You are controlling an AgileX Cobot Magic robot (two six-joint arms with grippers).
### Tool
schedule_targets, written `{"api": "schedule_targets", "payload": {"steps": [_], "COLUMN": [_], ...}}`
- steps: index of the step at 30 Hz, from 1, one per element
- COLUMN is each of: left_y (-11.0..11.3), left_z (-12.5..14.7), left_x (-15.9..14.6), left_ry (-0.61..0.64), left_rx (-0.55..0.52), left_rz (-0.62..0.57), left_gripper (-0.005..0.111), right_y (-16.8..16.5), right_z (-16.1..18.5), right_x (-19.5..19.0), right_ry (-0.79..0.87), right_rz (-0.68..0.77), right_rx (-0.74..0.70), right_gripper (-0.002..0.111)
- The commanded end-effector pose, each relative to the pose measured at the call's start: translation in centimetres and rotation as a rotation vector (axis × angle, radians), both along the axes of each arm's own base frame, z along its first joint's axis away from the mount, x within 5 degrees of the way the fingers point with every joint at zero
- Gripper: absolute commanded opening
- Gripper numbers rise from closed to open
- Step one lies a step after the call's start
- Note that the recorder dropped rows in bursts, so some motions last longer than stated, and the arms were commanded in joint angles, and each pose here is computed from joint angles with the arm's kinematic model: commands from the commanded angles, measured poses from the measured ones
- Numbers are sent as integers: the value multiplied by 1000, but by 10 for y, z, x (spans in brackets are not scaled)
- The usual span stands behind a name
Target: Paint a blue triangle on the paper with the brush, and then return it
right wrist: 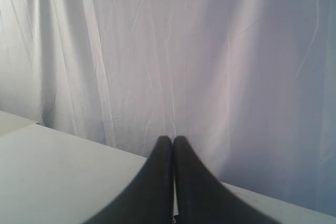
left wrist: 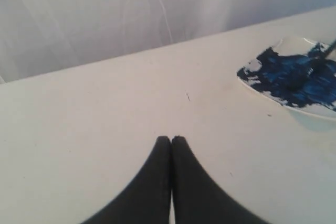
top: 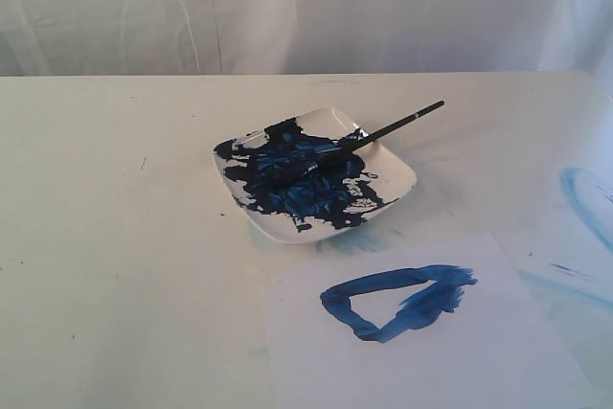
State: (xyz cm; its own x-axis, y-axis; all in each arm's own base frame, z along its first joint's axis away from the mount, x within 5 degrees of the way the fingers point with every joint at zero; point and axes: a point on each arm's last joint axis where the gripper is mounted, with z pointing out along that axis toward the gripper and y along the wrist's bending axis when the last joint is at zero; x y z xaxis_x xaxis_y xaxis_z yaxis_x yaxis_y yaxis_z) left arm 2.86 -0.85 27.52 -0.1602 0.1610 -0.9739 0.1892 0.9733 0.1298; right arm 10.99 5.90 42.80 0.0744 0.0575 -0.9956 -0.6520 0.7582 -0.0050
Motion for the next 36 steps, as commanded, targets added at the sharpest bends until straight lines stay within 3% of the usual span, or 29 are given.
{"api": "schedule_targets", "payload": {"steps": [1, 18, 23, 25, 28, 36], "left_y": [1, 2, 4, 5, 2, 1], "left_z": [-1, -2, -57, -85, -114, -116], "left_x": [-5, -4, 23, 28, 21, 20], "left_ry": [-26, -22, -117, -91, 233, 257], "left_rx": [-9, -8, -27, -25, 7, 11], "left_rz": [31, 61, 101, 110, 75, 72], "left_gripper": [0, 0, 0, 0, 0, 0], "right_y": [-1, 1, 1, 1, 1, 1], "right_z": [-1, -1, -1, -1, -1, -1], "right_x": [-1, -2, -2, -2, -2, -2], "right_ry": [-6, -3, -3, -3, -2, -2], "right_rz": [-6, 11, 13, 13, 16, 16], "right_rx": [-12, -16, -17, -17, -18, -18], "right_gripper": [0, 0, 0, 0, 0, 0]}}
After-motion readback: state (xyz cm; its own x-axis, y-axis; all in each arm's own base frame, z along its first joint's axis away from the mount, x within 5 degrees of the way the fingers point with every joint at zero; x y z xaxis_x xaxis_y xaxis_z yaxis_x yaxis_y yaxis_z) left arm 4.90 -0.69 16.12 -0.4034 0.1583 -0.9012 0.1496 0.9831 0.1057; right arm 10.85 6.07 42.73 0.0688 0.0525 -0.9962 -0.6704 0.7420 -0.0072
